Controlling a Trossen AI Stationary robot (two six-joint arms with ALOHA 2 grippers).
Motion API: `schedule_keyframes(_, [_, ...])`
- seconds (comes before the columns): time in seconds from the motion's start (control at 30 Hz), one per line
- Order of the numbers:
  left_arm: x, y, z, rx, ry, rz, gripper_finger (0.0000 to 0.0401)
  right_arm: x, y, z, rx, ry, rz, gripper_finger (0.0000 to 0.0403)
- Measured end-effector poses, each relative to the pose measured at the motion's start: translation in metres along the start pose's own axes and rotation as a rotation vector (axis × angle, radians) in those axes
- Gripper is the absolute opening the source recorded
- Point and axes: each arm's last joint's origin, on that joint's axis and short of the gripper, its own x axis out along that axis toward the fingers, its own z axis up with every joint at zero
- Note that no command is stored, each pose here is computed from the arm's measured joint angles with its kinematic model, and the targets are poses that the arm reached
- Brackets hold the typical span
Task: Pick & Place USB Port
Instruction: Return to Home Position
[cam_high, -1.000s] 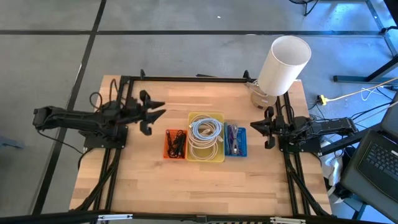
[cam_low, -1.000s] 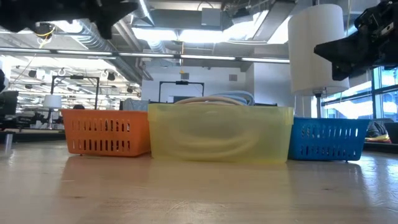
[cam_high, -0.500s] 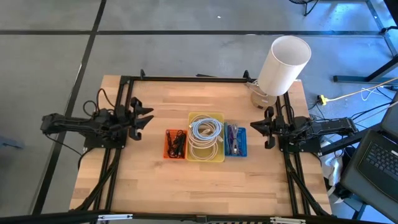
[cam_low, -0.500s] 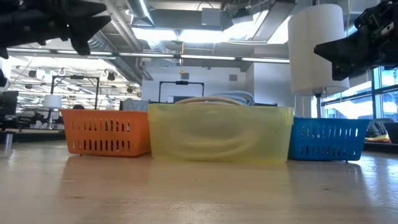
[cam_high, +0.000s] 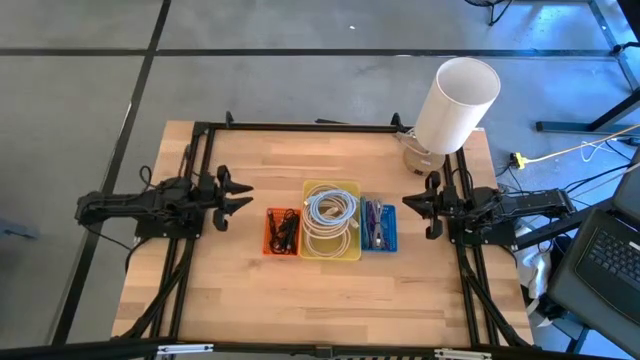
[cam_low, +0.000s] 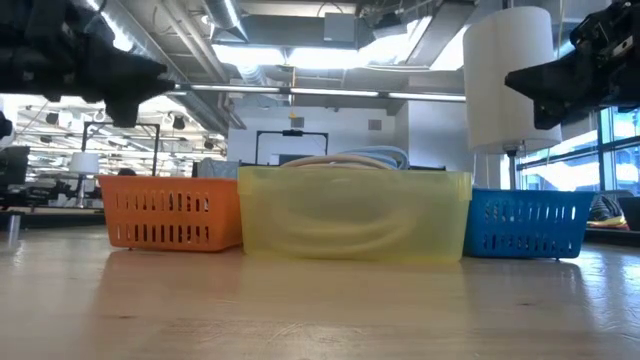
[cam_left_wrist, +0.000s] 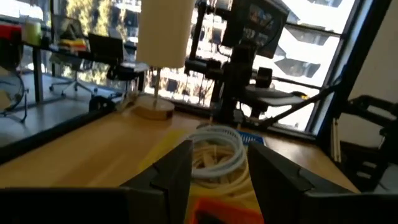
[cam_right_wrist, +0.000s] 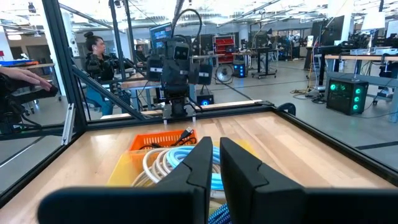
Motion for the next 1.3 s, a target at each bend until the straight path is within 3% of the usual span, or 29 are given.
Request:
schedule_keyframes(0.2, [0.0, 0.0014, -0.0056, 0.007, 0.072, -0.049, 0.0148, 0.0, 0.0, 0.0, 0.0, 0.0, 0.0, 0.0033])
schedule_keyframes(1.3, [0.0001, 0.0021, -0.0051, 0.021, 0.063, -0.033, 0.0148, 0.0, 0.0, 0.0, 0.0, 0.0, 0.0, 0.0033])
